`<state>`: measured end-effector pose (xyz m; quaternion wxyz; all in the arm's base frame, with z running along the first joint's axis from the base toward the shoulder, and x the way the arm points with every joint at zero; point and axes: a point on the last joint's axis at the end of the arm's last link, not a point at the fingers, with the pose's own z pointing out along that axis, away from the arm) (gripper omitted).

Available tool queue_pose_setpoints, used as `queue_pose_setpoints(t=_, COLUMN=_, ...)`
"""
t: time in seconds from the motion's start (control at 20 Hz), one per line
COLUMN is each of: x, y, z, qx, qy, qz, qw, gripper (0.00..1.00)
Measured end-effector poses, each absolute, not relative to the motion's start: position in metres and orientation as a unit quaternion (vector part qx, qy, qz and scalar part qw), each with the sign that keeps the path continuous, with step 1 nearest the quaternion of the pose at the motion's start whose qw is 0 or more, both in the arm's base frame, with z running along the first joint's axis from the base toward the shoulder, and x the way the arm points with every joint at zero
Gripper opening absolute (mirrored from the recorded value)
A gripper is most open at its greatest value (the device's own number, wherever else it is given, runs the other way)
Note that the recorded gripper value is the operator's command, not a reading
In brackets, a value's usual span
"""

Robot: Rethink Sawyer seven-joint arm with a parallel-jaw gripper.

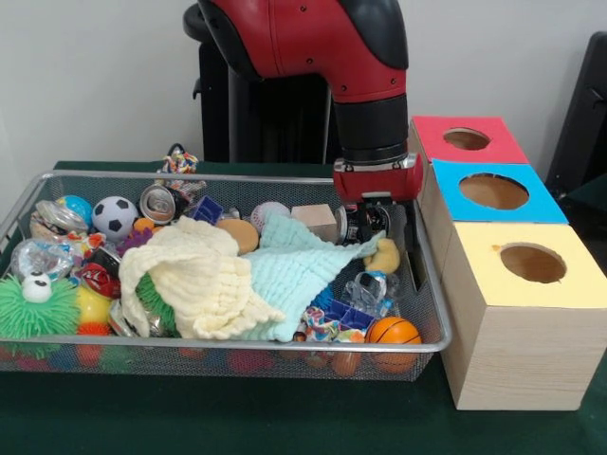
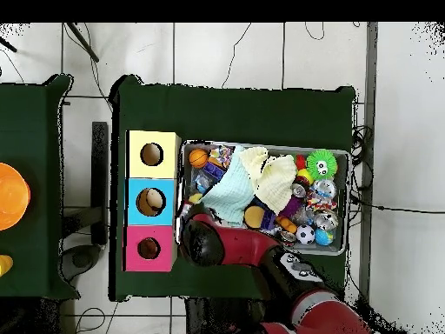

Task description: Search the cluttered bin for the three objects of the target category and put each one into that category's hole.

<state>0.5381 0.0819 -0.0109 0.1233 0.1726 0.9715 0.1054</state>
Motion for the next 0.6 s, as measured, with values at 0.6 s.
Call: queue_pose_setpoints(t=0.6, x=0.5292, y=0.0845, z=-0.0200, qx=0.172, qy=0.973, qz=0.103, qw=0.112, gripper=1.00)
